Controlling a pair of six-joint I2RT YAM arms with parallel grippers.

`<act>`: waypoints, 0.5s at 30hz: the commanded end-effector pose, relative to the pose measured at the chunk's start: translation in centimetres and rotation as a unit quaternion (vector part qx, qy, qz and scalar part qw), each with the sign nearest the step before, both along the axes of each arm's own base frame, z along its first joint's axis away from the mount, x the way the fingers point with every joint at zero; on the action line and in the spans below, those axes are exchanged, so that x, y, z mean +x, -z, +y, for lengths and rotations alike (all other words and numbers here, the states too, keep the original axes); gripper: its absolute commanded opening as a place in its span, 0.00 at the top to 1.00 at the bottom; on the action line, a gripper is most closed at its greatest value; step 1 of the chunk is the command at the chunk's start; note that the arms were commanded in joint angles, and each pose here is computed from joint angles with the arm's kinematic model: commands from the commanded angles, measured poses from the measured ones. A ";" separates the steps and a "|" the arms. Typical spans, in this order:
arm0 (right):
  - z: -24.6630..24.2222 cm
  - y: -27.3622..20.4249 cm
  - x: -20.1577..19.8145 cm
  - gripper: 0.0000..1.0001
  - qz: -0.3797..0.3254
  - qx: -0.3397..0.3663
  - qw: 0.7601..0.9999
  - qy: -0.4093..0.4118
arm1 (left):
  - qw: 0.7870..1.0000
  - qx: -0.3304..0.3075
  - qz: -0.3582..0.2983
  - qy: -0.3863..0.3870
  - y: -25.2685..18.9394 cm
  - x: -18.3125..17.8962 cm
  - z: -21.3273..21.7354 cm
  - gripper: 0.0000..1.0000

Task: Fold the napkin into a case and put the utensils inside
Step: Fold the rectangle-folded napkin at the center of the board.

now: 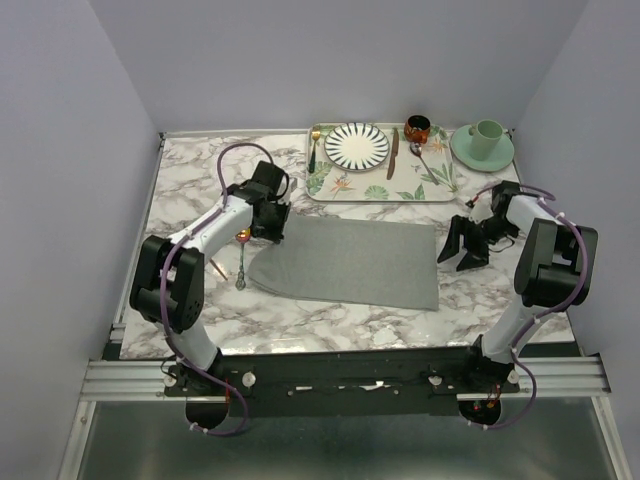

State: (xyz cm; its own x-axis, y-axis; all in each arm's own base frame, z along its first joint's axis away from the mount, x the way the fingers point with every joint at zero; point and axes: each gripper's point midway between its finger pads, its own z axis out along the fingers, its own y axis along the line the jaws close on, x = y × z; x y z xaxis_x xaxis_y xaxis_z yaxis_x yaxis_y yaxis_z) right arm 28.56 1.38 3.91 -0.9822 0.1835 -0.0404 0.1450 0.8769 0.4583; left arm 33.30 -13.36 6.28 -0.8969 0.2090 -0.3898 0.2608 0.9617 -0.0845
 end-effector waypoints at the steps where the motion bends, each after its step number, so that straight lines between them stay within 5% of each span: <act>1: 0.8 -0.3 -0.6 0.30 0.001 0.028 1.000 -0.002 | 0.992 -0.104 -0.003 0.078 -4.9 -1.2 -7.0 1.00; 15: 1.3 -2.9 -0.6 0.32 -0.019 0.053 0.998 -0.027 | 0.952 -0.240 0.093 0.166 -4.0 -4.5 -26.5 1.00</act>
State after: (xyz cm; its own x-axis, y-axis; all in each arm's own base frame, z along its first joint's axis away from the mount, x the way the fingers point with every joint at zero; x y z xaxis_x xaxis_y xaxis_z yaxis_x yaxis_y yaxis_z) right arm 28.33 2.31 4.83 -0.9863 0.1604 -0.0387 0.1181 0.8500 0.5133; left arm 29.79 -33.85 10.12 -0.8480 0.3556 -0.3931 0.5127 0.7383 -0.4382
